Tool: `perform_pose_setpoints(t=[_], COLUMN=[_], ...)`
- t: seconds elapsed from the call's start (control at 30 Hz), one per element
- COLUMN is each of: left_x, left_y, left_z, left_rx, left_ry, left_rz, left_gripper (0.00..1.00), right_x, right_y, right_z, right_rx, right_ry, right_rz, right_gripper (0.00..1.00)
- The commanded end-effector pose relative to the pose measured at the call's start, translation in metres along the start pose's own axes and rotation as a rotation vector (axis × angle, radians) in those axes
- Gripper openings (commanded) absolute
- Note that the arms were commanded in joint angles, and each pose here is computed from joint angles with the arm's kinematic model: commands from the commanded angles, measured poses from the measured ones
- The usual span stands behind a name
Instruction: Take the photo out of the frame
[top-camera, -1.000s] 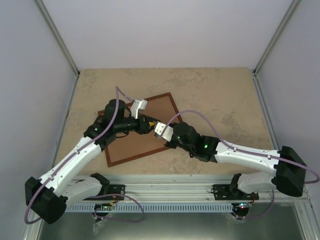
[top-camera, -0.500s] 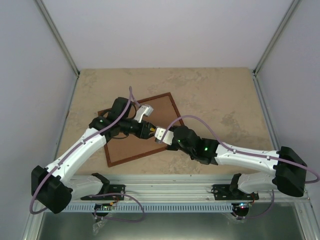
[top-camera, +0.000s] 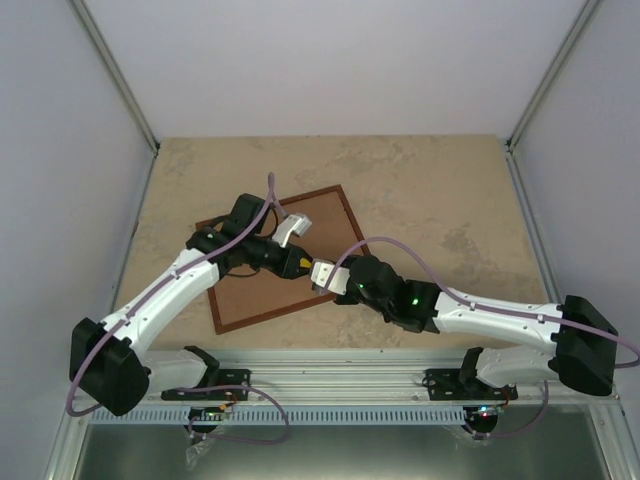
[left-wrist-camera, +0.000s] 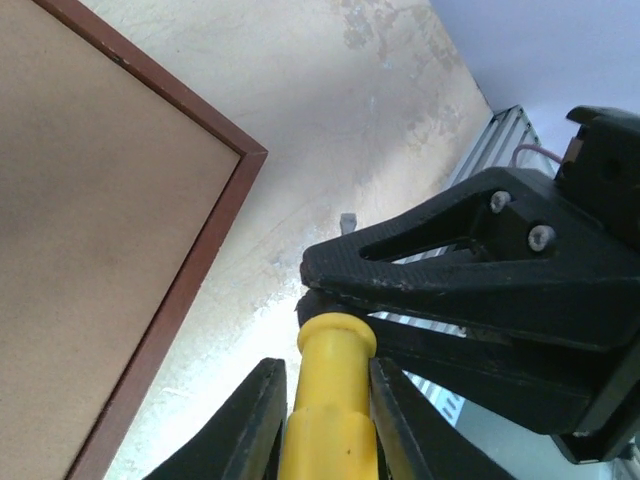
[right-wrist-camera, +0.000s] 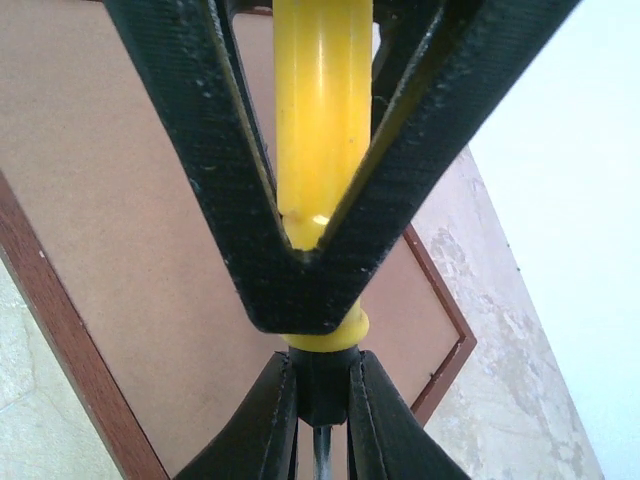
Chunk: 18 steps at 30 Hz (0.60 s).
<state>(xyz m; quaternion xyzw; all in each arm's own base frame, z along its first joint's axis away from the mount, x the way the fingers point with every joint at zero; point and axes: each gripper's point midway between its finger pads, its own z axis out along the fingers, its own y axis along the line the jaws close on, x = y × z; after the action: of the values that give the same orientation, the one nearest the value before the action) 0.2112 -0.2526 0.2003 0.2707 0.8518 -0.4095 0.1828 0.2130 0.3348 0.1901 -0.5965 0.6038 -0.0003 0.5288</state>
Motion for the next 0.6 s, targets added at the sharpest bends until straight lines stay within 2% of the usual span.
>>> perform_pose_setpoints(t=[0.0, 0.17, 0.27, 0.4, 0.57], left_x=[-0.007, -0.008, -0.011, -0.020, -0.046], left_y=[-0.008, -0.010, -0.008, 0.002, 0.017], left_z=[-0.005, -0.006, -0.008, -0.015, -0.033], left_rx=[0.029, 0.031, 0.010, -0.080, -0.227], left_ry=[-0.015, -0.023, -0.042, -0.095, -0.284], left_rz=[0.031, 0.040, 0.063, 0.103, 0.221], left_gripper=[0.20, 0.02, 0.00, 0.00, 0.00], right_x=[-0.011, -0.008, -0.008, -0.015, -0.030], right_y=[-0.006, -0.003, -0.003, -0.011, -0.042], right_z=[-0.008, -0.005, -0.004, -0.014, -0.040], right_rx=[0.023, 0.017, 0.021, 0.041, 0.071], right_ry=[-0.050, -0.040, -0.043, -0.093, -0.222], right_rz=[-0.001, -0.006, -0.004, 0.026, 0.133], right_gripper=[0.01, 0.01, 0.01, 0.23, 0.45])
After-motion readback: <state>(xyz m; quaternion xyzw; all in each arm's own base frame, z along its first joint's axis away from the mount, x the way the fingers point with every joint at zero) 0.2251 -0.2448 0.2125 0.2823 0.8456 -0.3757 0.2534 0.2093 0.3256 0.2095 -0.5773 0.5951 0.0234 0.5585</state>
